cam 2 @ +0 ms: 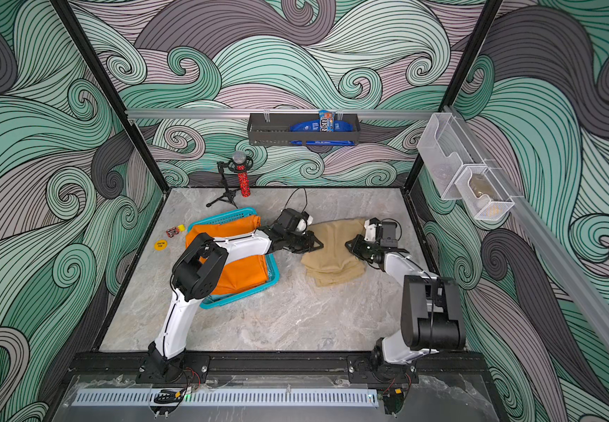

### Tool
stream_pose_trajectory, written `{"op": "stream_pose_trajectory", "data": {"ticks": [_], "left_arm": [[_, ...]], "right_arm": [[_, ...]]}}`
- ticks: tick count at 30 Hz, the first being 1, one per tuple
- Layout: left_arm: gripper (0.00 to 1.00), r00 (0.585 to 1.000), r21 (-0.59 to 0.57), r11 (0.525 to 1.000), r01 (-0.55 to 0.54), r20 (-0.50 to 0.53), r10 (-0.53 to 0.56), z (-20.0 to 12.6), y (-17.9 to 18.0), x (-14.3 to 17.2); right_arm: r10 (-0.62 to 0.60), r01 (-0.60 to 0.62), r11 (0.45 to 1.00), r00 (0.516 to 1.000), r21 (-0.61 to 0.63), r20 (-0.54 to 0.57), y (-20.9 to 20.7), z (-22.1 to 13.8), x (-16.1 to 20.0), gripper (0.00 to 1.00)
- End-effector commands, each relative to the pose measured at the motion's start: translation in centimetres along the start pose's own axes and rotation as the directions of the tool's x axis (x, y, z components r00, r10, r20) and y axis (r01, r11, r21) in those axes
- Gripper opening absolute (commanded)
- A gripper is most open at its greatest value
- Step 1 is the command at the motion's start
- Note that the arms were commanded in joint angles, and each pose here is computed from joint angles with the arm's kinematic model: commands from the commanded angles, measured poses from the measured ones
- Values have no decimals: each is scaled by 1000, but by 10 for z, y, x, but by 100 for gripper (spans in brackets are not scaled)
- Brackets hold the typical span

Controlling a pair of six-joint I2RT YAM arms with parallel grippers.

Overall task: Put the folded long pants in the basket
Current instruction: Pick up the long pant at the center of the board, then place the long pant in the basket.

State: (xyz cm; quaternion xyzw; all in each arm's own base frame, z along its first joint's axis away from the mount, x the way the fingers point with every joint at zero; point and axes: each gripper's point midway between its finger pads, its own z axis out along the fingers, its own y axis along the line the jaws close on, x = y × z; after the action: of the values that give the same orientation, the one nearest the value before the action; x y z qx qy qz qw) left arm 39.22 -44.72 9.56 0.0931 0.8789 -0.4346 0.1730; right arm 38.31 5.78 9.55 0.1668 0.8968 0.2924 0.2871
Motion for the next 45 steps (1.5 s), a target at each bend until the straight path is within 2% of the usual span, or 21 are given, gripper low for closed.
{"op": "stream_pose_trajectory", "data": {"ticks": [1,8,12,17,19,22,25,29,34,40,45], "left_arm": [[0,984,127,981,-148,118,133,-46,-83,-40],[0,961,133,974,-183,232,149,-109,-107,-75],[0,949,88,980,-178,278,148,-158,-97,-88],[0,923,-7,991,-131,364,125,-237,-58,-84],[0,896,-77,992,-104,426,127,-275,-37,-75],[0,842,-208,976,-59,514,161,-330,-7,-61],[0,833,-333,943,19,527,169,-365,30,-44],[0,859,-396,908,137,505,91,-380,77,-20],[0,863,-449,865,223,504,39,-390,118,3],[0,886,-490,827,277,464,-21,-377,154,32],[0,892,-534,792,295,451,-28,-375,173,41]], "right_arm": [[-69,75,995,994,-61,83,38,-20,-30,0],[-173,185,980,974,-71,150,96,-37,-51,0],[-227,249,958,961,-140,161,152,-36,-49,0],[-323,356,906,931,-231,167,233,-29,-25,0],[-362,394,879,918,-268,160,263,-23,-10,0],[-420,446,844,895,-299,151,299,-12,16,0],[-469,478,811,876,-338,114,327,6,48,0],[-526,505,774,849,-382,56,352,30,95,0],[-570,520,755,822,-400,-8,359,55,137,0],[-583,516,778,805,-358,-106,328,83,172,0],[-583,519,799,792,-304,-179,296,110,190,0]]}}
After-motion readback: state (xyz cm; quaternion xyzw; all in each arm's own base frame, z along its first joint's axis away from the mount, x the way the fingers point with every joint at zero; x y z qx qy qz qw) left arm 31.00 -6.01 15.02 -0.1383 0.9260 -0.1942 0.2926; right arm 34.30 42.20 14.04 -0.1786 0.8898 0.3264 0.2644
